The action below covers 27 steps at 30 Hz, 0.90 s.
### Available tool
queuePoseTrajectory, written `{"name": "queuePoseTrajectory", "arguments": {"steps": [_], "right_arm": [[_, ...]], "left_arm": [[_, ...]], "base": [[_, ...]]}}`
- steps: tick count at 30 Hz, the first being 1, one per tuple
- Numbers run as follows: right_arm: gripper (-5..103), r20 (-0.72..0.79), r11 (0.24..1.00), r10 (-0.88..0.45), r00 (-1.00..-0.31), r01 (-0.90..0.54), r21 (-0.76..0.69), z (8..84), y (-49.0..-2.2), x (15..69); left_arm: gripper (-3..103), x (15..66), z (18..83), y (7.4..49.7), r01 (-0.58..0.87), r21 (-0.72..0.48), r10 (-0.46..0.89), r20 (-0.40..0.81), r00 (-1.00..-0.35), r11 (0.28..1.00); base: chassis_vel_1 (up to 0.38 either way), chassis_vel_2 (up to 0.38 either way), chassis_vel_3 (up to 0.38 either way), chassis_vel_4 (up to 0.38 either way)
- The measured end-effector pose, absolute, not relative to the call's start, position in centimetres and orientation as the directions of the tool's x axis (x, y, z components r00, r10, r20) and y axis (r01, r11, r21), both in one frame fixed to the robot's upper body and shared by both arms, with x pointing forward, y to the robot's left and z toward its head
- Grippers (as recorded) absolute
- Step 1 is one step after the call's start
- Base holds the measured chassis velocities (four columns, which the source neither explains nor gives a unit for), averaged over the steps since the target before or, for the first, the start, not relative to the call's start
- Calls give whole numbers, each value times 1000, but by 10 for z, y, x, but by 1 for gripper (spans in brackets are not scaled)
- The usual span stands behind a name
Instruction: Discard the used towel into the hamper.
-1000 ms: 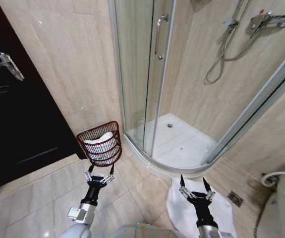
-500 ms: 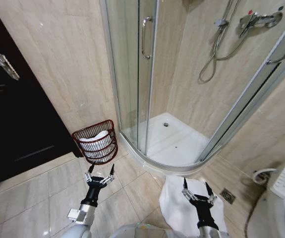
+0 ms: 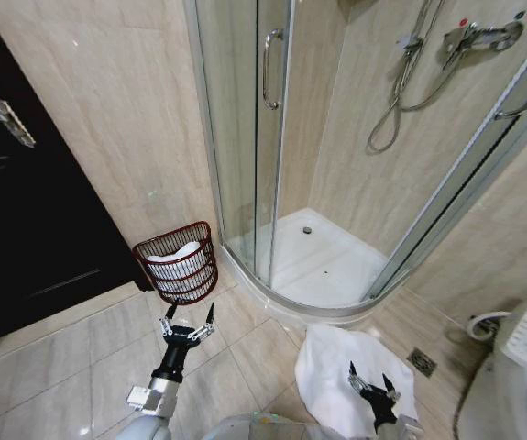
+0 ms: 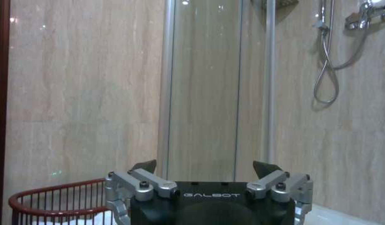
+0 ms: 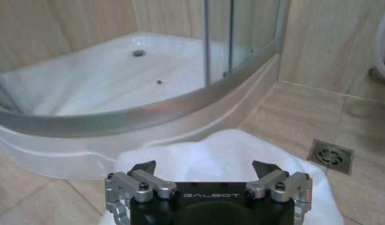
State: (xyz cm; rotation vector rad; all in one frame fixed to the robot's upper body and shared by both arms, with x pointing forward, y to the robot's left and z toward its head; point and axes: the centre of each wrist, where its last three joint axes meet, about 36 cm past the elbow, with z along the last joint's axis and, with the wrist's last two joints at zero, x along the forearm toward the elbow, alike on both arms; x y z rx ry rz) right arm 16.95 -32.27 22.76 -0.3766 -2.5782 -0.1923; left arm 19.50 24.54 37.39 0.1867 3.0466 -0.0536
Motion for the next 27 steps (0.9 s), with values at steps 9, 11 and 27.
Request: {"name": "queuePoseTrajectory", "arguments": {"steps": [9, 11, 27], "right_arm": [[100, 495, 957, 223, -840, 286, 54, 219, -329, 185], [100, 494, 958, 223, -841, 283, 50, 218, -331, 188], [100, 486, 962, 219, -846, 270, 37, 215, -338, 193]], "left_arm": [[100, 196, 372, 244, 110, -40, 107, -77, -991, 993], [100, 197, 372, 244, 109, -39, 106, -76, -991, 993], [100, 196, 367, 244, 109, -34, 106, -61, -992, 994]], "base": [[0, 0, 0, 0], [0, 0, 0, 0], [0, 0, 0, 0]]}}
